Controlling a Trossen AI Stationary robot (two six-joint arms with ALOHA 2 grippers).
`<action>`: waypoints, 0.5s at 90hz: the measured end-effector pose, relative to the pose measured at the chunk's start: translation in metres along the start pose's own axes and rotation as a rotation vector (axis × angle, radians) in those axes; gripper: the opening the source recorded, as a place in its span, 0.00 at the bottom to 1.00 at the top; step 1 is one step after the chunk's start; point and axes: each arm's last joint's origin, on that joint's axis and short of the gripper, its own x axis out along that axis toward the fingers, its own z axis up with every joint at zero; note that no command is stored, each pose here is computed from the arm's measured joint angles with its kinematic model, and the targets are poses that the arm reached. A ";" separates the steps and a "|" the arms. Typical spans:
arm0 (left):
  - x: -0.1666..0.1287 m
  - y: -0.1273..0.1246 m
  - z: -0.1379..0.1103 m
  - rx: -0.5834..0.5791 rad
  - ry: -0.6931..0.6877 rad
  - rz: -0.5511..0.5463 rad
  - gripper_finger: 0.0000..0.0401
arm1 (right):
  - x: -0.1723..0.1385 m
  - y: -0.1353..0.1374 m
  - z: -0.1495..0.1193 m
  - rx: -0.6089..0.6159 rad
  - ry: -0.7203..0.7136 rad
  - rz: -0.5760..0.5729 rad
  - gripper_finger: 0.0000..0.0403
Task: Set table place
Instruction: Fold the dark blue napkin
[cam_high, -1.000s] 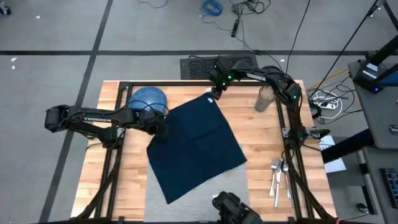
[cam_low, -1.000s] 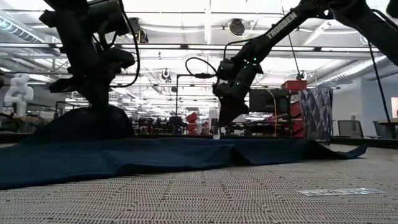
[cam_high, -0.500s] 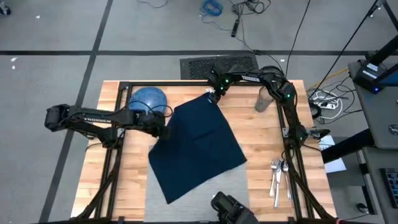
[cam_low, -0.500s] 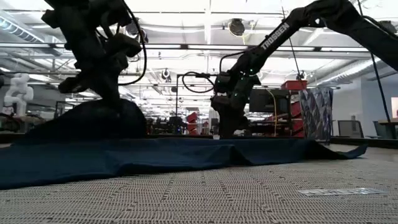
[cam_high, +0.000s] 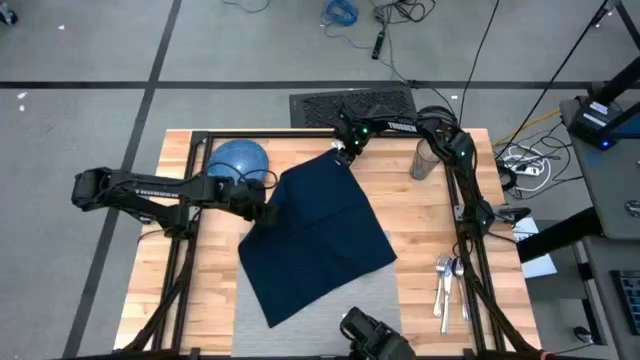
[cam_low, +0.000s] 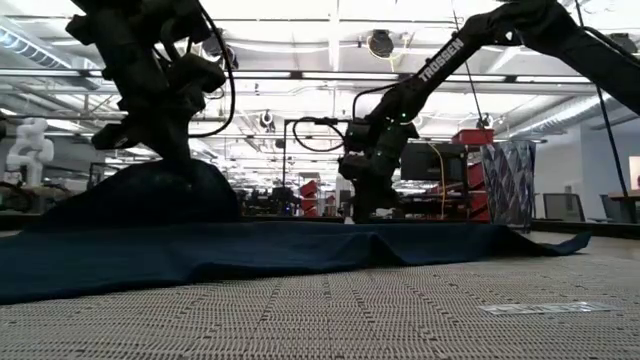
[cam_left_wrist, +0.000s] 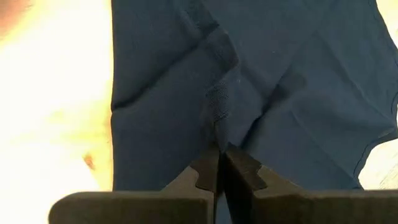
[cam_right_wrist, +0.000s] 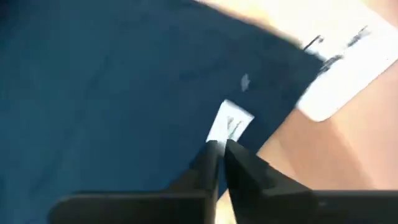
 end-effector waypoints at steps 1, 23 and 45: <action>0.000 0.000 0.000 0.000 0.000 0.000 0.00 | 0.000 0.000 0.000 0.000 -0.002 0.002 0.02; 0.000 0.000 0.000 0.000 0.002 -0.001 0.00 | -0.018 0.001 0.013 -0.003 -0.051 -0.005 0.00; 0.000 0.004 -0.002 0.005 0.025 0.037 0.00 | 0.003 0.002 -0.003 0.013 0.114 0.015 0.00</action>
